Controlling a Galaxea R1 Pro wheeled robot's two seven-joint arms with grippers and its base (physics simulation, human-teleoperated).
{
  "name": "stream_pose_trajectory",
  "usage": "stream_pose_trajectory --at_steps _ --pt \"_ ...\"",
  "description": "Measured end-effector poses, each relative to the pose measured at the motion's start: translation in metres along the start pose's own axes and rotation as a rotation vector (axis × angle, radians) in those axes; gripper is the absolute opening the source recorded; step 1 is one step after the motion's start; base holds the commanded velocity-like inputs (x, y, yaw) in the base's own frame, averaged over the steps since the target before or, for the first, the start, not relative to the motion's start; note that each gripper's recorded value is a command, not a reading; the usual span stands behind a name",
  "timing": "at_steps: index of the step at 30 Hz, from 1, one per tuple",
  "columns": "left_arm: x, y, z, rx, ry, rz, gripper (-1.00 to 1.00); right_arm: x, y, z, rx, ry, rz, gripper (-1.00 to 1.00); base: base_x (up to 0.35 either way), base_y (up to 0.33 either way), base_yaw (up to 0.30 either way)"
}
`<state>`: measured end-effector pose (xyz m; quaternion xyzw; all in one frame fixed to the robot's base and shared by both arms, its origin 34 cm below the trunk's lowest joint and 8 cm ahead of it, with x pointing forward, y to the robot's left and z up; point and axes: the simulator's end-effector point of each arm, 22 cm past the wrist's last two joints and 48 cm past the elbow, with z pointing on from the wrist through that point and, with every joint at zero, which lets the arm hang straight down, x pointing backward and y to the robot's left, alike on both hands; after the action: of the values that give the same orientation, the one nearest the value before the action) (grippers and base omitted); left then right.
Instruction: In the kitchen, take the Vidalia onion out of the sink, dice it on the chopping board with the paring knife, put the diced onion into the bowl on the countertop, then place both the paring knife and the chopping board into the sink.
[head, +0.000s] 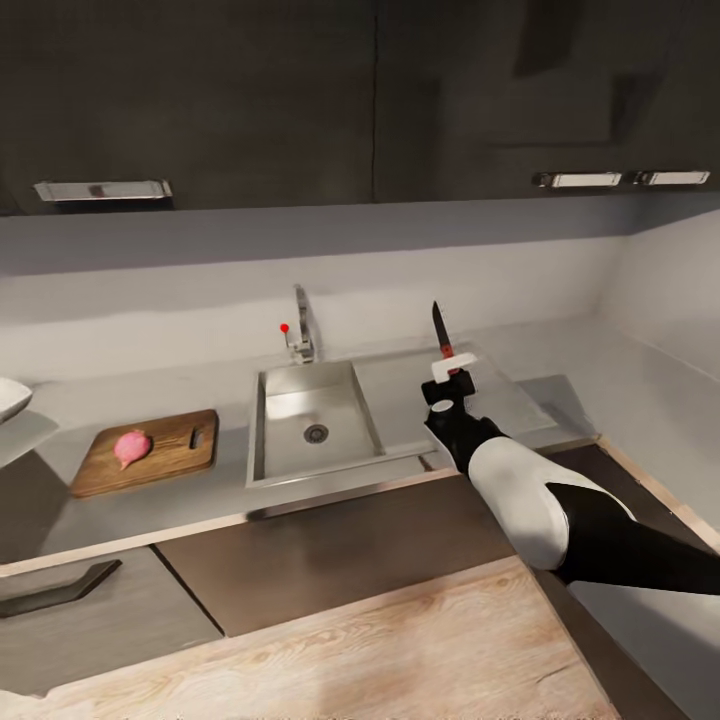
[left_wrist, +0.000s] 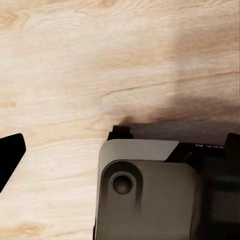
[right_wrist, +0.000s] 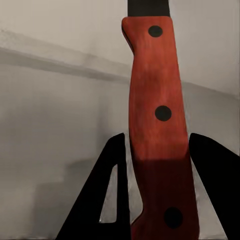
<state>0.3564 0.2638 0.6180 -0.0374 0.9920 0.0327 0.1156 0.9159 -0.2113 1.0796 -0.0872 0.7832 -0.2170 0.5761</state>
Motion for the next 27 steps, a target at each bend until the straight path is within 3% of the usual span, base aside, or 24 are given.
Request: stream_pose_trajectory --at_steps 3,7,17,19,24,27 --pt "0.0 0.0 0.0 0.0 0.0 0.0 1.0 0.001 0.002 -0.001 -0.006 -0.001 -0.02 -1.0 -0.097 0.289 0.0" --pt "0.0 0.0 0.0 0.0 0.001 0.0 1.0 0.003 0.009 -0.002 -0.022 -0.014 -0.087 -1.0 -0.11 0.286 0.0" --pt "0.0 0.0 0.0 0.001 0.0 0.0 1.0 0.014 0.019 -0.005 -0.05 0.0 -0.125 -1.0 -0.113 0.286 0.0" --pt "0.0 0.0 0.0 0.001 0.0 0.0 1.0 0.011 0.021 -0.005 -0.053 -0.017 -0.163 -1.0 -0.11 0.286 0.0" --pt "0.0 0.0 0.0 0.001 0.0 0.0 1.0 0.013 0.023 -0.006 -0.056 -0.019 -0.188 -1.0 -0.109 0.285 0.0" --pt "0.0 -0.001 0.0 0.001 0.0 0.0 1.0 0.008 0.023 -0.007 -0.052 -0.05 -0.257 -1.0 -0.101 0.262 0.0"
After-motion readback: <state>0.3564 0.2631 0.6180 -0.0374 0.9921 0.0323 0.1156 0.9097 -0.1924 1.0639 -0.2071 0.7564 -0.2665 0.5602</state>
